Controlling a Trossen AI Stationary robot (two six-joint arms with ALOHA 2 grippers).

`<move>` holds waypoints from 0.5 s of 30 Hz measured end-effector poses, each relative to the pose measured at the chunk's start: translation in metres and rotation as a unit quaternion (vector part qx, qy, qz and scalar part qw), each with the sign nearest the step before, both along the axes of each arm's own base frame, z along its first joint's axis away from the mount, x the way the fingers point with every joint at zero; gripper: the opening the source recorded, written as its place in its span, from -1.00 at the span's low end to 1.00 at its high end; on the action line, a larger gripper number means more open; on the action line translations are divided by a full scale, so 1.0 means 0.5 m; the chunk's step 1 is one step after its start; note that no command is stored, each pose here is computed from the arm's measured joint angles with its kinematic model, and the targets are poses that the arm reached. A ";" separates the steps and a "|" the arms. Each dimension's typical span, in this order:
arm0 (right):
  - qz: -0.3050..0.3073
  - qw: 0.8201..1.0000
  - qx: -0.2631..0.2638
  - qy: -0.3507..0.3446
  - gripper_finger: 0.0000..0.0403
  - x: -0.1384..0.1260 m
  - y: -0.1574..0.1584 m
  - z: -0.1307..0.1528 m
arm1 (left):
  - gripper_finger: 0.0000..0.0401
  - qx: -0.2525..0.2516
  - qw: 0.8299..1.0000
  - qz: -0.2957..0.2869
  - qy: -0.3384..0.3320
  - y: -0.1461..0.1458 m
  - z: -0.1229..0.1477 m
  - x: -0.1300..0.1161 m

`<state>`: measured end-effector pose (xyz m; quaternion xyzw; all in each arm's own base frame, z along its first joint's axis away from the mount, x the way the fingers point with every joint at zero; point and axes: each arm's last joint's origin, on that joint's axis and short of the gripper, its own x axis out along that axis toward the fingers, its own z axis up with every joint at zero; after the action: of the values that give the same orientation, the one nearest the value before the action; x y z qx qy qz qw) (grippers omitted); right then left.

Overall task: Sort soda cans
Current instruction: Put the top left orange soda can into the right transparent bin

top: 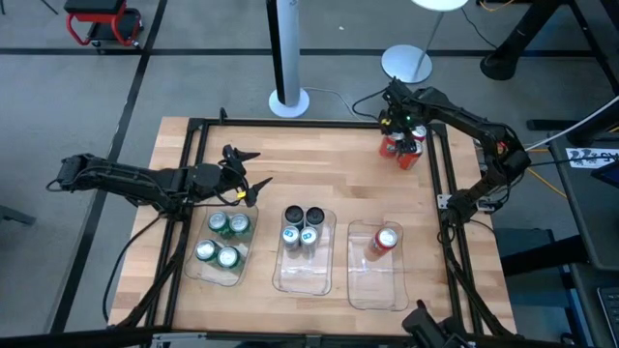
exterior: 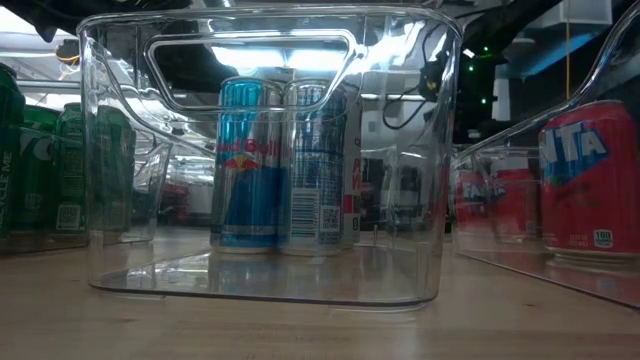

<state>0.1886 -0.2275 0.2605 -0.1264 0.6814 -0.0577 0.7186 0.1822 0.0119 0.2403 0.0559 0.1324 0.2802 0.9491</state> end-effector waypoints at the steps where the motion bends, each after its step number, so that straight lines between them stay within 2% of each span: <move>1: 0.000 1.000 0.000 -0.002 0.74 0.000 -0.001 0.000 | 0.94 0.000 1.000 0.000 0.000 0.000 0.000 0.000; 8: 0.002 1.000 0.007 -0.013 0.74 0.002 -0.004 -0.003 | 0.94 0.001 1.000 0.000 -0.001 0.000 0.000 0.000; 15: -0.001 1.000 0.029 -0.005 0.74 0.020 -0.022 -0.042 | 0.94 -0.002 1.000 0.001 -0.003 0.000 0.000 0.000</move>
<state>0.1984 -0.2387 0.2394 -0.1038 0.6794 -0.0392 0.7253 0.1823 0.0120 0.2406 0.0531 0.1304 0.2806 0.9494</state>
